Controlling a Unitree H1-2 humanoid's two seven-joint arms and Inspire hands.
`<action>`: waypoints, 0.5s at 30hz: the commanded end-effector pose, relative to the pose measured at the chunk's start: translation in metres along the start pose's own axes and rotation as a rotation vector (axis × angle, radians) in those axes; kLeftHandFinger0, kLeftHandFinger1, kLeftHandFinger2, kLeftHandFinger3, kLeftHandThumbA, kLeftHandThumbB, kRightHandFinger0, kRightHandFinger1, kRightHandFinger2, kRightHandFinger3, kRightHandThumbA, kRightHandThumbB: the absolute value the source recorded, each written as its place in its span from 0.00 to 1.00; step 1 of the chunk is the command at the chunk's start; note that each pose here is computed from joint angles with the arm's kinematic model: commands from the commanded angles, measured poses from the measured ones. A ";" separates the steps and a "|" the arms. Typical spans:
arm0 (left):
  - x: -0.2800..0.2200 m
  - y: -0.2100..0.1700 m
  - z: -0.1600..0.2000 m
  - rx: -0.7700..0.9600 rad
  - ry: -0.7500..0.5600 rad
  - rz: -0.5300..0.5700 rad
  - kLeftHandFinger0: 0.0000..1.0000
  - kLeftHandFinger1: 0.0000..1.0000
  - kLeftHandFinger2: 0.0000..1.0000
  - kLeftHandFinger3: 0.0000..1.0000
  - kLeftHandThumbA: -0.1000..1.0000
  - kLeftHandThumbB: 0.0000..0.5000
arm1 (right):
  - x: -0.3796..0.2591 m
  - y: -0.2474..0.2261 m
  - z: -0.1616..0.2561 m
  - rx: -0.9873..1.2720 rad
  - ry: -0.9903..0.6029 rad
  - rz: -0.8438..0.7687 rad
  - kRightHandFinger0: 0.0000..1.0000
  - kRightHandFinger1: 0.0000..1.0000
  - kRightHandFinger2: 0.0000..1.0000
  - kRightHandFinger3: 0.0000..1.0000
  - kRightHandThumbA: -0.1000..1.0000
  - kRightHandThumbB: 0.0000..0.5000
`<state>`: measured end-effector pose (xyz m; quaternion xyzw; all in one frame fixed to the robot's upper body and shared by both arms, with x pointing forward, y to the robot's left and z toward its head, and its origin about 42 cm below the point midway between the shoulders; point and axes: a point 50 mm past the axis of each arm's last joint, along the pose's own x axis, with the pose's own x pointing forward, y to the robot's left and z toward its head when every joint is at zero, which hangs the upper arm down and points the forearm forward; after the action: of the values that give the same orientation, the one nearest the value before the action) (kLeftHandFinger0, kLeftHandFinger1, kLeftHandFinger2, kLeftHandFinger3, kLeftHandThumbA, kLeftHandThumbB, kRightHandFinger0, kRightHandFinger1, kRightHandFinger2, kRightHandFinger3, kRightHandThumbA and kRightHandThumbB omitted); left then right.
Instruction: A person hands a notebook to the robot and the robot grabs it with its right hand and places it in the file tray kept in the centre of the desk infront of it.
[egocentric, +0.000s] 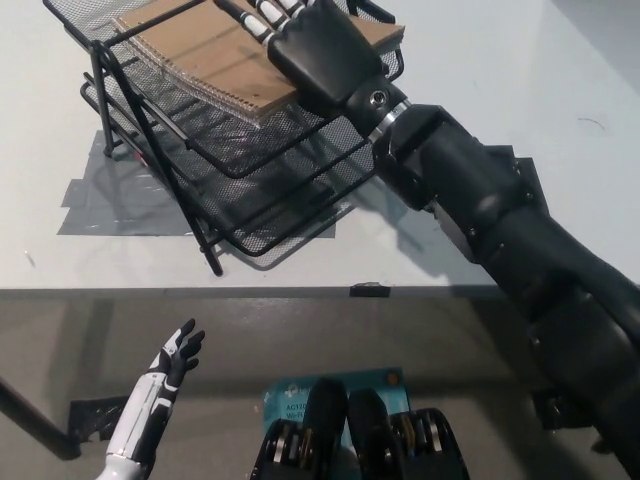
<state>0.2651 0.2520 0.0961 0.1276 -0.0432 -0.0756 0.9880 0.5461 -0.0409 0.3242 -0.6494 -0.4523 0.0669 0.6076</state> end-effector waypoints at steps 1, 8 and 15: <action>0.012 0.012 0.023 0.051 -0.108 -0.021 1.00 1.00 1.00 1.00 1.00 0.07 | 0.046 -0.218 -0.008 1.123 -0.153 0.737 1.00 1.00 1.00 1.00 1.00 1.00; 0.015 0.012 0.025 0.058 -0.114 -0.016 1.00 1.00 1.00 1.00 1.00 0.09 | 0.040 -0.236 -0.014 1.140 -0.229 0.767 1.00 1.00 1.00 1.00 1.00 1.00; 0.020 0.014 0.027 0.063 -0.125 -0.018 1.00 1.00 1.00 1.00 1.00 0.11 | 0.035 -0.269 -0.020 1.103 -0.301 0.774 1.00 1.00 1.00 1.00 1.00 0.97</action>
<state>0.2650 0.2531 0.0898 0.1277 -0.0299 -0.0750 0.9885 0.5466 -0.0588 0.3307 -0.6150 -0.3476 0.0860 0.7025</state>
